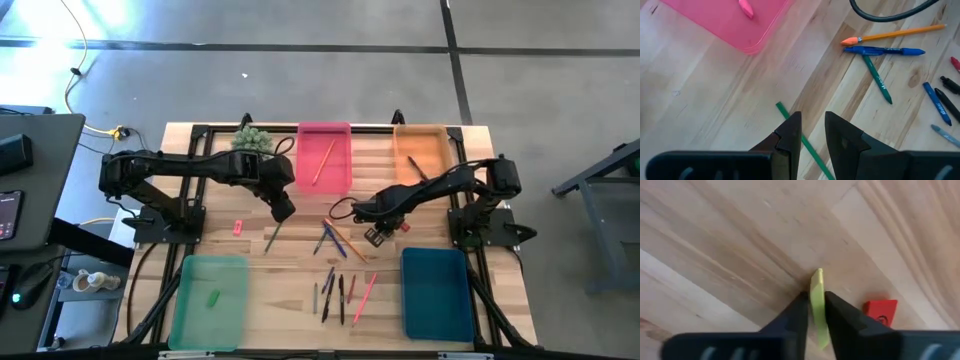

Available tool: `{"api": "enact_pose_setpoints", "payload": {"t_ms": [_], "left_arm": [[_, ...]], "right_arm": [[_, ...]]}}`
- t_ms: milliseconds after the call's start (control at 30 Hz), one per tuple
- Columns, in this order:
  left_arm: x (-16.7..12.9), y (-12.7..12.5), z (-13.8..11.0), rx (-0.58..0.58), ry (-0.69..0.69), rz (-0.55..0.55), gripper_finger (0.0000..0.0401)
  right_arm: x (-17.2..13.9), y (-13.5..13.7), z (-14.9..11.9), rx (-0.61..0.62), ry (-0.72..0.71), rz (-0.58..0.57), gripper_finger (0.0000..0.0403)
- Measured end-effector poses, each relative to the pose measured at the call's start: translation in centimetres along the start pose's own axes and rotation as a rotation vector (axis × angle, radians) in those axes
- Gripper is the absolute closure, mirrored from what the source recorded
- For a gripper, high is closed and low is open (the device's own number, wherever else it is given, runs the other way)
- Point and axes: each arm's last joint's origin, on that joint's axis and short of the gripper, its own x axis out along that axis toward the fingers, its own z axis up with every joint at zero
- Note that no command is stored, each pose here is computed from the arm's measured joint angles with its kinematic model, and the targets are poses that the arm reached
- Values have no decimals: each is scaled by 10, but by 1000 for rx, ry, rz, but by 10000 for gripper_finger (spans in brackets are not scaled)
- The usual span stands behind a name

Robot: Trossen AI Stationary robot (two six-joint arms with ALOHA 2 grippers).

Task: Sort crayons/erasers/pens/pencils in bins
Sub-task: Put the light green eraser into the light green bin

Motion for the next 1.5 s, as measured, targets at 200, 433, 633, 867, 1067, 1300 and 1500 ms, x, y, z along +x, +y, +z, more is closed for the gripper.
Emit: {"api": "enact_pose_setpoints", "payload": {"t_ms": [200, 433, 633, 867, 1067, 1300, 1500], "left_arm": [[0, 0, 0, 0, 0, 0, 327], [0, 0, 0, 0, 1, 0, 327], [0, 0, 0, 0, 0, 0, 327], [0, 0, 0, 0, 1, 0, 327], [0, 0, 0, 39, -2, -1, 327], [0, -2, 0, 77, 15, -63, 284], [0, -6, 3, -13, -11, -108, 224]], "right_arm": [[-3, 1, -3, -8, -8, 0, 388], [-21, 4, -16, -8, -57, 22, 398], [-49, 2, -30, 46, -173, 79, 398], [-78, -9, -39, 123, -321, 151, 400], [-97, -8, -38, 131, -452, 285, 401], [-113, -3, -34, 37, -579, 403, 402], [-132, -7, -37, -27, -691, 490, 402]]}}
